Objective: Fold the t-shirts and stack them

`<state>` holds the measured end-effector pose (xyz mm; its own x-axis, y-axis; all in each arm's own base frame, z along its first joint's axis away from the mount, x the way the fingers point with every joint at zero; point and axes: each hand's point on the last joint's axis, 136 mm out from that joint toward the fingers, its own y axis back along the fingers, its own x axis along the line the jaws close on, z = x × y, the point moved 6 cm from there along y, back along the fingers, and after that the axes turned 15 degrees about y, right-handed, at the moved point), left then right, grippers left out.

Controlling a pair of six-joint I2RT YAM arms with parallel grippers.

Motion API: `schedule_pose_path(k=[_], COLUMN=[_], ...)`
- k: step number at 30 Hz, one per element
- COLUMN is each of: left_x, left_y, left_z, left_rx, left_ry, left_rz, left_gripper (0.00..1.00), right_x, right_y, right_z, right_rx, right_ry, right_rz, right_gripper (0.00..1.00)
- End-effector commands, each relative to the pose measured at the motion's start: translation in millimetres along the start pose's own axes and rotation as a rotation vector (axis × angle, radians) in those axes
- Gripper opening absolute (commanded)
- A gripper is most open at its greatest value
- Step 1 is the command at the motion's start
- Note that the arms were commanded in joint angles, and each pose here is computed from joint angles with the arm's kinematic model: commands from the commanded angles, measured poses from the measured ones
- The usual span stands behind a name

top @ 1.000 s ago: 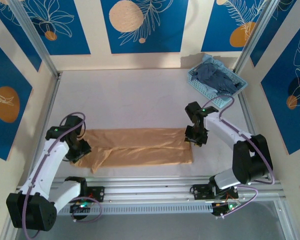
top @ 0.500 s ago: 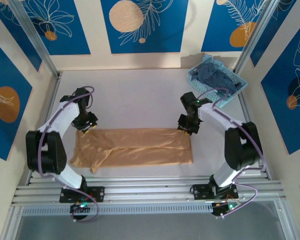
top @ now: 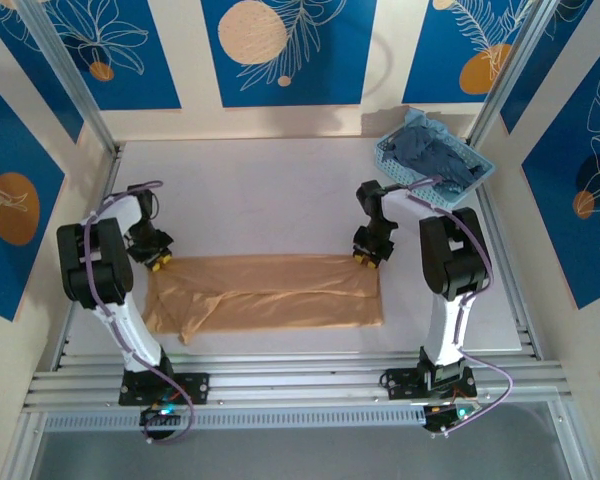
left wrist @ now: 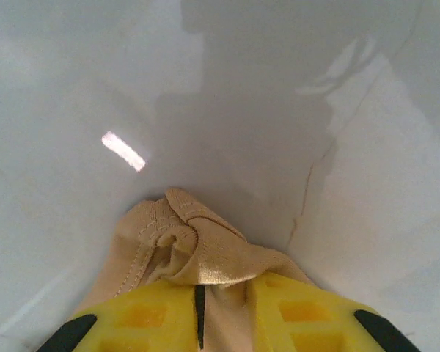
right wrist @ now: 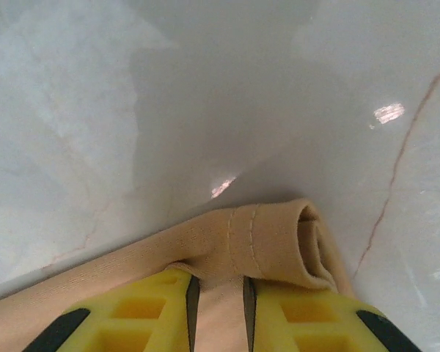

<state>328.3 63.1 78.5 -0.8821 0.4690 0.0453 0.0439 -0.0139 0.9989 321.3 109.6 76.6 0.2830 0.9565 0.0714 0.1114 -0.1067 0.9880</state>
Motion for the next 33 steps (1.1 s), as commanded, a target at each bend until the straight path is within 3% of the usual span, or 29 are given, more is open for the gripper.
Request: schedule_pose_path(k=[1, 6, 9, 12, 16, 19, 21, 23, 27, 33], left_x=[-4, -28, -49, -59, -64, -62, -63, -58, -48, -43], left_y=[-9, -6, 2, 24, 69, 89, 88, 77, 57, 36], left_z=[8, 8, 8, 13, -1, -36, -65, -88, -114, -129], left_rx=[0.0, 0.052, 0.065, -0.007, -0.142, -0.154, -0.068, 0.025, 0.144, 0.181], left_ry=[-0.012, 0.009, -0.015, -0.042, -0.174, -0.328, -0.436, -0.502, -0.583, -0.64], left_rz=[0.01, -0.103, -0.155, -0.17, -0.229, -0.337, -0.465, -0.509, -0.526, -0.472], left_gripper=[0.22, 0.24, 0.31, 0.39, 0.49, 0.51, 0.51, 0.5, 0.47, 0.46], right_x=[-10, -5, -4, -1, 12, 29, 45, 62, 85, 86], right_y=[-5, -2, 0, 10, 48, 81, 96, 104, 113, 109], right_z=[3, 31, 55, 81, 94, 79, 61, 40, -4, -38], right_rx=[0.057, 0.048, 0.031, -0.016, -0.136, -0.23, -0.281, -0.299, -0.316, -0.28], right_ry=[-0.053, -0.05, -0.042, -0.016, 0.08, 0.157, 0.232, 0.31, 0.434, 0.463], right_rz=[-0.051, -0.002, 0.021, 0.062, 0.098, 0.168, 0.255, 0.34, 0.489, 0.53], right_gripper=[0.26, 0.26, 0.26, 0.27, 0.4, 0.48, 0.52, 0.54, 0.55, 0.55])
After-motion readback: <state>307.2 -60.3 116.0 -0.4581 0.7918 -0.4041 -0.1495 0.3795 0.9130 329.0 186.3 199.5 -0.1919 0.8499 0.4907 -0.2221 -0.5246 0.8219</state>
